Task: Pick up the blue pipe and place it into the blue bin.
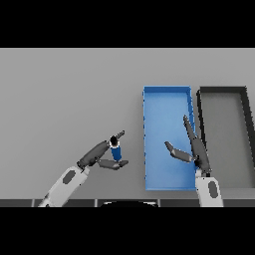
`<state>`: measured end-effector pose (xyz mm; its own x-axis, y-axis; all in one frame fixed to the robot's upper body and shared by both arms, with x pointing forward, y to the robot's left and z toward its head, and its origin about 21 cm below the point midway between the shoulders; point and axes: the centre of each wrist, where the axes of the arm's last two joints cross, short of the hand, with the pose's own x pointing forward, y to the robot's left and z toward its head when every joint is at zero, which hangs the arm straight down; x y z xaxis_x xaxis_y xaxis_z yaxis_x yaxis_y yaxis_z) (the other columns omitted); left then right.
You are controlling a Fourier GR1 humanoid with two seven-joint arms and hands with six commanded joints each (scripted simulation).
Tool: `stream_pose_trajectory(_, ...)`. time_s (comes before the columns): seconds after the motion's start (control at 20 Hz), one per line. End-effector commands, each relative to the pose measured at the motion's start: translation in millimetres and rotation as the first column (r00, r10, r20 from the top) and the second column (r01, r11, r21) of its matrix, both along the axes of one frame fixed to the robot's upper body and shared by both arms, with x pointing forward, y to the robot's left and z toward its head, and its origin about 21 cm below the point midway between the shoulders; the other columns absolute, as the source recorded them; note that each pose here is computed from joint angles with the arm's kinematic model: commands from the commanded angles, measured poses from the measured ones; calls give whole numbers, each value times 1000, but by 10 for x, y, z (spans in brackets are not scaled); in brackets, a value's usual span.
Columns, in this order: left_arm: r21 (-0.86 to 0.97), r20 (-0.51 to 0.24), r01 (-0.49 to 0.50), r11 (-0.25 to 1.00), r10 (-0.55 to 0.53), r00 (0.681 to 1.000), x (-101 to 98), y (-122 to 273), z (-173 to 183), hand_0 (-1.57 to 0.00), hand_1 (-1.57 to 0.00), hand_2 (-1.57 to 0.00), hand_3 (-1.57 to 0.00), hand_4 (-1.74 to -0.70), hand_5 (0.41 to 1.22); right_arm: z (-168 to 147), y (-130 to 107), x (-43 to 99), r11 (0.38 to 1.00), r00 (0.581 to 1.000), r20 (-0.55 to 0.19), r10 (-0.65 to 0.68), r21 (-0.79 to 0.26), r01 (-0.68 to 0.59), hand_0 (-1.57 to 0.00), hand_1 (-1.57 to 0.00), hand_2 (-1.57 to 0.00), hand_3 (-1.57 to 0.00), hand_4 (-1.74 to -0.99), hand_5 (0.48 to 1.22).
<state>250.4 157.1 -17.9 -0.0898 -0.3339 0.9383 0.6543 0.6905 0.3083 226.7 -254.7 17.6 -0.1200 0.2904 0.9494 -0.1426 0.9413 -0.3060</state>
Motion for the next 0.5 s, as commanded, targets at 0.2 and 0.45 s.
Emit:
stream_pose_trajectory(0.2, -144, -53, 11, 989, -19, 998, 6, -194, -70, 1, -118, -269, -202, -1217, 635, -9, -67, -18, 1000, 1000, 1, -13, -23, 13, 1, 1, 1, 1, -1188, 556)
stream_pose_trajectory(0.45, -213, -62, -11, 977, -3, 998, 32, -277, -63, -833, -976, -1063, -1015, -1505, 997, -29, -48, -1, 1000, 1000, -17, -6, -20, 6, 1, 1, 1, 1, -1184, 562)
